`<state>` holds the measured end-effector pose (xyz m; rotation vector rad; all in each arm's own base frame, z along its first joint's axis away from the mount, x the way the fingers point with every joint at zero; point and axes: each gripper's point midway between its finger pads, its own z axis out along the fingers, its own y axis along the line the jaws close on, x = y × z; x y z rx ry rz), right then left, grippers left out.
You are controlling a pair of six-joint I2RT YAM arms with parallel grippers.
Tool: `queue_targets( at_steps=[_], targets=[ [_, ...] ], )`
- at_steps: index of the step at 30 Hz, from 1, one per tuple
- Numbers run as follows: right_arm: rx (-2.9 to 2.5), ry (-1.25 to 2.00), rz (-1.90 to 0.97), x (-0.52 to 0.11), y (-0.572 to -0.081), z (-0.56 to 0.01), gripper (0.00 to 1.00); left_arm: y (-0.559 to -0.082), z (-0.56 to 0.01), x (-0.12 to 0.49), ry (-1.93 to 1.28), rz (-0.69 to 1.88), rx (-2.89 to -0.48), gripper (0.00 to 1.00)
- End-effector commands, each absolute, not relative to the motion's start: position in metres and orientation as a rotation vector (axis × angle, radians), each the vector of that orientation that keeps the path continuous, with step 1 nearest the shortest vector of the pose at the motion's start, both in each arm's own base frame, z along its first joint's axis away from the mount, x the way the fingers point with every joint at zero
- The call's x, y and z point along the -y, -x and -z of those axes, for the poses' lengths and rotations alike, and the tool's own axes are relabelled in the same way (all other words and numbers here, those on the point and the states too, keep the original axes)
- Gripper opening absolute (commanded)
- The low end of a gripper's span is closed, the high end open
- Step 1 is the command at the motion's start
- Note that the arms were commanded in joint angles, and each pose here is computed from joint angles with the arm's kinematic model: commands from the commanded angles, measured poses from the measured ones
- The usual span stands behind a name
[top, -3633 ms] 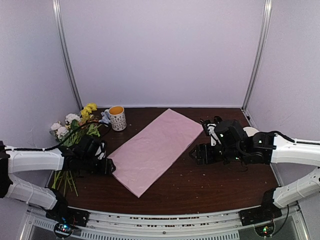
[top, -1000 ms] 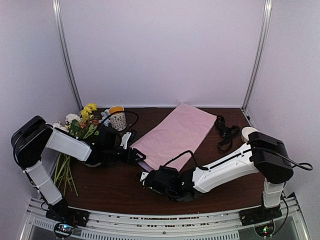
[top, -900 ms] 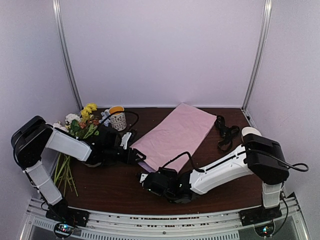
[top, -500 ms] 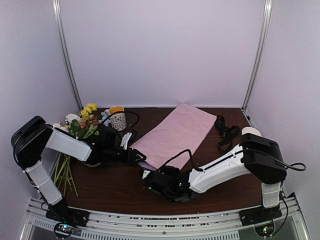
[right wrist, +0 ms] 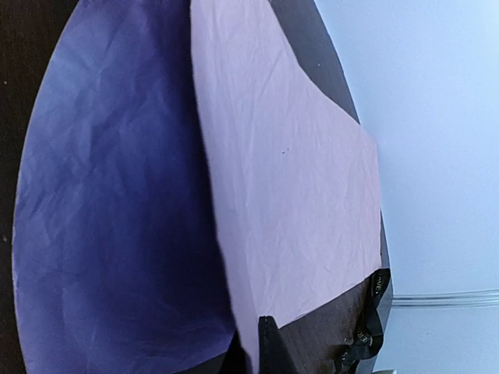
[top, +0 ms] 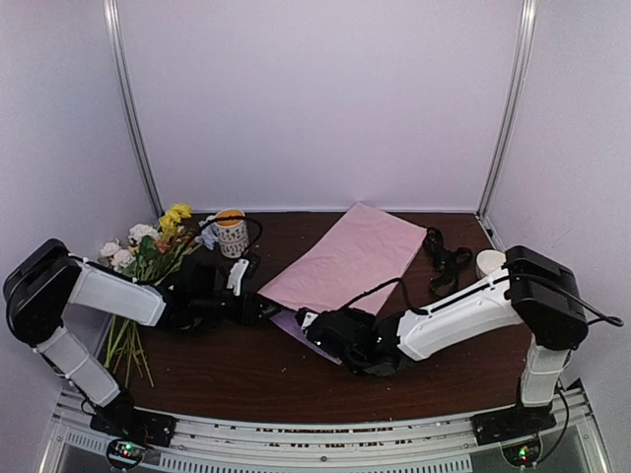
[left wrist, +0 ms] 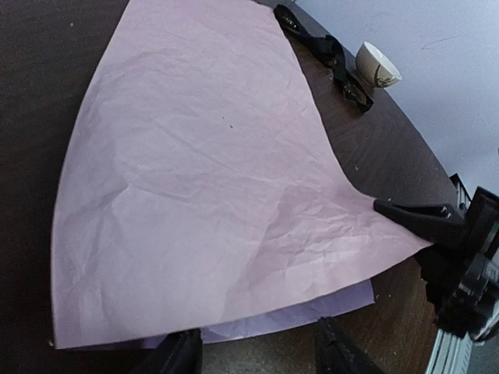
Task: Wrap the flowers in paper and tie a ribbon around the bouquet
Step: Pick up the corner of the folded wrapping paper from the center of the board, then pass from the right arm to the left
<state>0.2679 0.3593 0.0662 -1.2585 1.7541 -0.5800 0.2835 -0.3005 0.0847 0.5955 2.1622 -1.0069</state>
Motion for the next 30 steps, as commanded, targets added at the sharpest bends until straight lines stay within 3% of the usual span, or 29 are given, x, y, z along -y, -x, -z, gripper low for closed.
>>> queue_targets(
  at_steps=[1, 8, 16, 23, 26, 30],
  targets=[
    [-1.758, 1.181, 0.462, -0.347, -0.262, -0.113, 0.00, -0.274, -0.151, 0.297, -0.654, 0.913, -1.863, 0.55],
    [-1.765, 1.229, 0.351, -0.322, -0.240, -0.167, 0.00, -0.222, -0.203, 0.308, -1.057, 0.480, -1.575, 0.58],
    [-1.707, 1.273, 0.308, -0.307, -0.218, -0.227, 0.00, -0.181, -0.224, 0.312, -1.270, 0.469, -1.428, 0.76],
    [-1.642, 1.299, 0.426, -0.317, -0.218, -0.252, 0.00, -0.142, -0.239, 0.354, -1.408, 0.662, -1.379, 0.76],
    [-1.602, 1.321, 0.408, -0.326, -0.214, -0.258, 0.00, -0.159, -0.239, 0.356, -1.313, 0.628, -1.450, 0.75],
    [-1.559, 1.319, 0.336, -0.338, -0.207, -0.269, 0.00, -0.182, -0.225, 0.356, -1.234, 0.528, -1.552, 0.65]
  ],
)
